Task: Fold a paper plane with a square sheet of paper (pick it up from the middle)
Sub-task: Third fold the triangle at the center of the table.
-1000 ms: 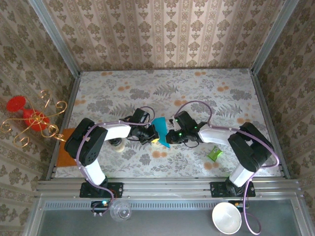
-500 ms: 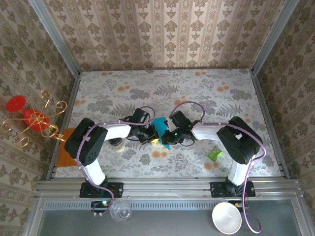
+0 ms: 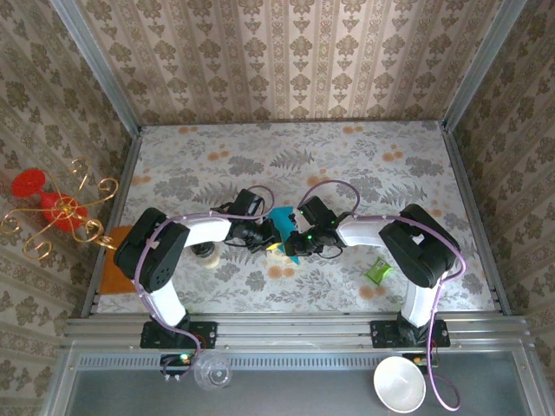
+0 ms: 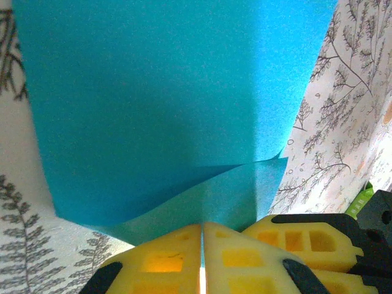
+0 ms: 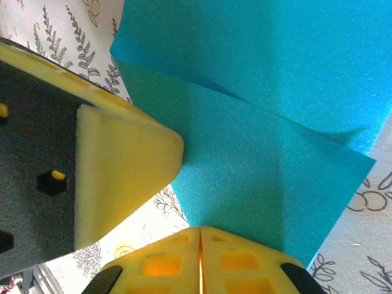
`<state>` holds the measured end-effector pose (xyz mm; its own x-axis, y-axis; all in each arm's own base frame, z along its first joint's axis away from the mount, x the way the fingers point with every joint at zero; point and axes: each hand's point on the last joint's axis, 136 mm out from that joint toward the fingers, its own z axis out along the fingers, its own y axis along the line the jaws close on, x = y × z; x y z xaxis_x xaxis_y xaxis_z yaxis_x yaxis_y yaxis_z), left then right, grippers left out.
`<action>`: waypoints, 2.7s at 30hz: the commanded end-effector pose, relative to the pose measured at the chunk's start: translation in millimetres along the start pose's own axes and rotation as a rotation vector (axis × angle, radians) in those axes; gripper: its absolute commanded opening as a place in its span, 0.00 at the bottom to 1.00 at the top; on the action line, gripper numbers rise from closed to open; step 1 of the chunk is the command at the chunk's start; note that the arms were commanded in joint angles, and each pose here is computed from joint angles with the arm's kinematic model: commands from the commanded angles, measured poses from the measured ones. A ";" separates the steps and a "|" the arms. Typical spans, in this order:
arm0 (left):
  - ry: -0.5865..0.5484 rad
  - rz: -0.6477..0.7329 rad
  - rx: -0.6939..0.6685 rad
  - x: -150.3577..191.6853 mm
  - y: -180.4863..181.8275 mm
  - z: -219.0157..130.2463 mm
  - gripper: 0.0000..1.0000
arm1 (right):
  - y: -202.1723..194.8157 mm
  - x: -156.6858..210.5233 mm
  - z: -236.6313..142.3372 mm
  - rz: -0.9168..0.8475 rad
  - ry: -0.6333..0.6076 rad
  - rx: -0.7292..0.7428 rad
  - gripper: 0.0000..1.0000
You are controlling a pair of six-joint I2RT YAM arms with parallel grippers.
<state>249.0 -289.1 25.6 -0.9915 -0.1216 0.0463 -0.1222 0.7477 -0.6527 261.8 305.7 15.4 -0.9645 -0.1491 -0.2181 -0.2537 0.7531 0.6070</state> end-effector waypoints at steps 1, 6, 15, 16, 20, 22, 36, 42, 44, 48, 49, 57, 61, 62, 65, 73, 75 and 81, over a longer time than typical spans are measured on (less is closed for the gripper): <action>0.005 -0.012 -0.045 -2.2 12.8 2.6 0.11 | -7.1 10.2 7.5 -0.001 0.052 0.022 0.11; 0.020 -0.053 -0.096 3.5 32.8 8.3 0.09 | -10.4 14.5 7.6 0.002 0.065 0.035 0.11; 0.026 -0.083 -0.161 8.3 56.7 8.3 0.08 | -18.1 40.7 -1.7 0.025 0.115 0.045 0.11; 0.028 -0.083 -0.161 8.4 57.1 8.3 0.08 | -17.8 44.3 -4.3 0.028 0.116 0.041 0.10; 0.031 -0.081 -0.155 7.9 56.2 7.5 0.08 | -24.9 64.7 -12.8 0.049 0.140 0.051 0.10; 0.030 -0.077 -0.151 6.7 54.7 6.7 0.08 | -31.9 74.9 -16.6 0.061 0.153 0.072 0.10; 0.035 0.012 -0.084 -2.6 25.8 5.3 0.08 | 10.0 7.5 -65.8 -0.079 -0.173 0.036 0.12; 0.045 0.026 -0.075 -3.0 21.6 7.3 0.08 | 11.6 -6.1 -35.4 -0.054 -0.116 0.027 0.08; 0.046 0.033 -0.073 -3.2 20.0 7.4 0.08 | 7.0 -5.9 -26.3 -0.043 -0.093 0.039 0.08; 0.046 0.042 -0.070 -3.4 18.1 7.1 0.08 | -3.2 0.6 -13.2 -0.030 -0.047 0.061 0.07; 0.048 0.043 -0.070 -3.1 17.6 7.1 0.08 | -7.2 2.7 -10.8 -0.028 -0.039 0.073 0.06; 0.019 0.149 -0.004 -3.0 -11.7 -2.8 0.09 | -40.4 24.9 -3.2 0.012 0.023 0.188 0.05; -0.008 0.205 0.024 2.8 -27.2 -4.9 0.09 | -51.1 31.6 -3.7 0.028 0.041 0.234 0.05; -0.007 0.204 0.032 4.8 -26.7 -2.4 0.09 | -52.5 32.9 -3.0 0.032 0.045 0.239 0.05; 0.007 0.176 0.042 8.7 -18.7 6.4 0.09 | -56.2 35.6 -2.1 0.047 0.058 0.254 0.04; 0.011 0.147 -0.014 6.4 6.2 17.9 0.08 | -69.3 46.8 -4.0 0.073 0.091 0.313 0.04; 0.004 0.141 -0.029 1.5 13.9 16.6 0.08 | -74.7 51.8 -4.8 0.082 0.105 0.335 0.04; -0.026 0.135 -0.069 -21.2 39.1 2.9 0.08 | -90.4 64.0 -8.3 0.107 0.138 0.400 0.03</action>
<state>257.5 -290.2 20.0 -0.9981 -0.0077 -0.0616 0.0359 0.7384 -0.6734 258.3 284.1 11.1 -0.9614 -0.1346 -0.2400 -0.2437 0.8216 0.5153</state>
